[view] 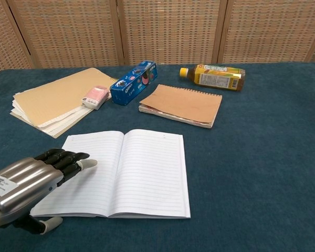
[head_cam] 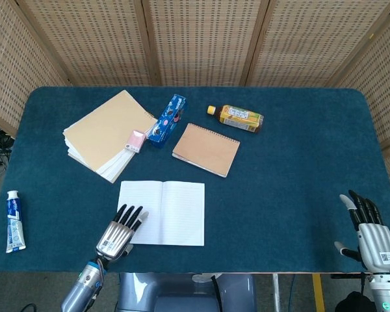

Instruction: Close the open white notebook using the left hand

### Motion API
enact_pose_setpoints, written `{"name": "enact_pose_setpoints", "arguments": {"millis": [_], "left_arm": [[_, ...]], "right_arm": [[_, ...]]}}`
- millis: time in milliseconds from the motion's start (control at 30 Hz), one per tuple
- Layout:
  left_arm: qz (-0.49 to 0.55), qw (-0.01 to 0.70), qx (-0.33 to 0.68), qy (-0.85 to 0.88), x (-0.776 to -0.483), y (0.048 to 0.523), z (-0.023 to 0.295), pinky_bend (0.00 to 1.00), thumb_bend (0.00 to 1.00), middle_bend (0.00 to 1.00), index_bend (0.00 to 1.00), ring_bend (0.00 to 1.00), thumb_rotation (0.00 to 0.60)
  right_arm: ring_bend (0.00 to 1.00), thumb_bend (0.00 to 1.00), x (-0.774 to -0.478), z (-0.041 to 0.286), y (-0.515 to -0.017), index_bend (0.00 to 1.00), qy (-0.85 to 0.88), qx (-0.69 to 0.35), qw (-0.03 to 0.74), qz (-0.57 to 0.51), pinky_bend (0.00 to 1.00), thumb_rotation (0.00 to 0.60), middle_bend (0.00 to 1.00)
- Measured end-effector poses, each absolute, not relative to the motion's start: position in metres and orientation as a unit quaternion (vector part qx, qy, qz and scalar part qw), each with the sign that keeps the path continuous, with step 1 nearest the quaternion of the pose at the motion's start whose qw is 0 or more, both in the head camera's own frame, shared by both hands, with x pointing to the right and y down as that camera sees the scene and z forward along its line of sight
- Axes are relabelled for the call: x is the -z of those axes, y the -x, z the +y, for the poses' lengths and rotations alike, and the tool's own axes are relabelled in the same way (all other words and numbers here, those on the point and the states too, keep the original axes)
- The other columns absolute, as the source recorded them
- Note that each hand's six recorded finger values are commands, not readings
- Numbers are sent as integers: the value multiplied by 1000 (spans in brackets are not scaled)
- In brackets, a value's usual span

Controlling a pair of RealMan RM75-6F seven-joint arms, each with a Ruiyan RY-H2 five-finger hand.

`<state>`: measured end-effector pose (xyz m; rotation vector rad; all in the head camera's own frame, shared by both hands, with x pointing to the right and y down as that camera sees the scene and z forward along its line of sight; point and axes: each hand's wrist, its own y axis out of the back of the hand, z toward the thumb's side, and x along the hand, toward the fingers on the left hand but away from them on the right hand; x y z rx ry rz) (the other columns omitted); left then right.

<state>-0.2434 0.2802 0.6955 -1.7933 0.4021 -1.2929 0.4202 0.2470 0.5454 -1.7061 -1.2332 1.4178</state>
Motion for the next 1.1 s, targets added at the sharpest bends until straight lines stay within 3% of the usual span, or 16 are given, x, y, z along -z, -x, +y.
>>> {"name": "enact_pose_setpoints", "arguments": {"millis": [233, 1100], "left_arm": [[177, 448, 509, 714, -689, 241, 275, 0, 521, 0, 0, 0, 600], [228, 544, 402, 700, -651, 212, 251, 0, 528, 0, 0, 0, 600]], "right_arm": [[0, 112, -546, 247, -420, 0, 643, -534, 297, -462, 0, 600, 0], [0, 112, -542, 245, -424, 0, 640, -526, 294, -476, 0, 600, 0]]}}
